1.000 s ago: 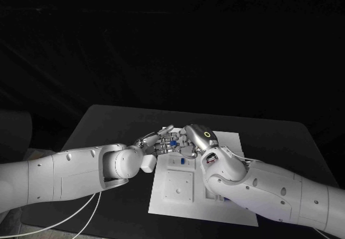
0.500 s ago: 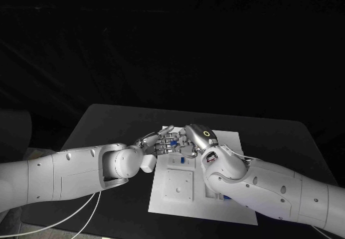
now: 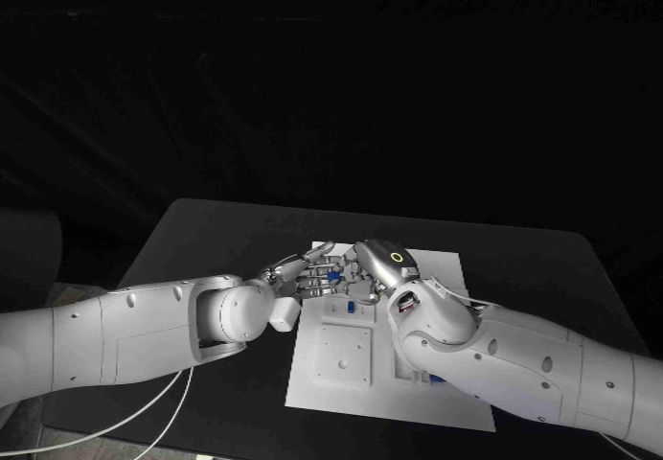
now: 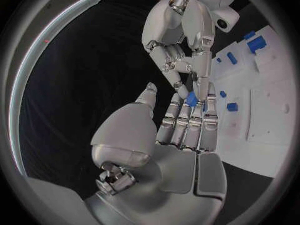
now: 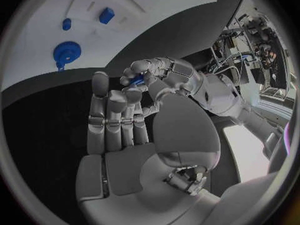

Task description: Assemble the parts on the task board

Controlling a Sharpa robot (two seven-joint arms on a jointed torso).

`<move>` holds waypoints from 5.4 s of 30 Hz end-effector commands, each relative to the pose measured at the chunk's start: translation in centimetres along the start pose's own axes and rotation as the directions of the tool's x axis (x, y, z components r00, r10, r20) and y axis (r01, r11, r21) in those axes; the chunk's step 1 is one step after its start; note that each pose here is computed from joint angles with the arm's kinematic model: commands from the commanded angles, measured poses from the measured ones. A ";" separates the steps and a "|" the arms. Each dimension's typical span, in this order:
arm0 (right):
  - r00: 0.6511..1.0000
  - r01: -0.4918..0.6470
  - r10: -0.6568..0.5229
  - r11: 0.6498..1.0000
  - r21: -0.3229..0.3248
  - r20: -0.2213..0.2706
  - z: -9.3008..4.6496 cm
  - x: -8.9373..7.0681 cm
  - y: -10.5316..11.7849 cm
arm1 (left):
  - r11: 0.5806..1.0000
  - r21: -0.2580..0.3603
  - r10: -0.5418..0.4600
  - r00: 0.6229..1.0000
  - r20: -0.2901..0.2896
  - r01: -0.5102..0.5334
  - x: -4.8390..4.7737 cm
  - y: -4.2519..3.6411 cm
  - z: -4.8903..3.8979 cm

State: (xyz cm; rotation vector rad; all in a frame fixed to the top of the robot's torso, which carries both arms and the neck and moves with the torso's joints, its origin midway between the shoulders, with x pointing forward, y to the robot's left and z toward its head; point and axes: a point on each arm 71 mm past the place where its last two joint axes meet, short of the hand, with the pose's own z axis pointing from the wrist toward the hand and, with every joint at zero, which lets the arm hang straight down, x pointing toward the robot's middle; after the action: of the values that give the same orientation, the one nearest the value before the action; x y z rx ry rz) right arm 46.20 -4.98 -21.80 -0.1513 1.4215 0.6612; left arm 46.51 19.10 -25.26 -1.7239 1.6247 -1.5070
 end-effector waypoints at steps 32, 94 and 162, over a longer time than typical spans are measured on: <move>1.000 0.004 -0.004 1.000 -0.007 -0.026 -0.4 0.2 -0.1 | 1.000 0.026 0.016 1.000 -0.024 -0.016 0.17 -0.49 0.12; 0.998 -0.059 0.060 0.996 -0.073 0.011 -0.8 -0.3 -0.2 | 0.970 0.017 0.245 0.969 -0.021 -0.244 -0.49 -0.67 0.14; 0.991 -0.132 0.127 0.987 -0.096 -0.050 -2.7 -1.2 -0.9 | 0.725 0.076 0.669 0.674 -0.313 -0.685 -3.00 -1.60 -0.48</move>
State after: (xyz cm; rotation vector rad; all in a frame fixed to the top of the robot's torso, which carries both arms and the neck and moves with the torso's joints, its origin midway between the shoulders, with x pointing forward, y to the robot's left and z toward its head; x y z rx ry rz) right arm 44.49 -7.67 -21.33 -0.1331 1.4408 0.8273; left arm 47.65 22.81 -25.41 -0.7207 2.1575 -1.3327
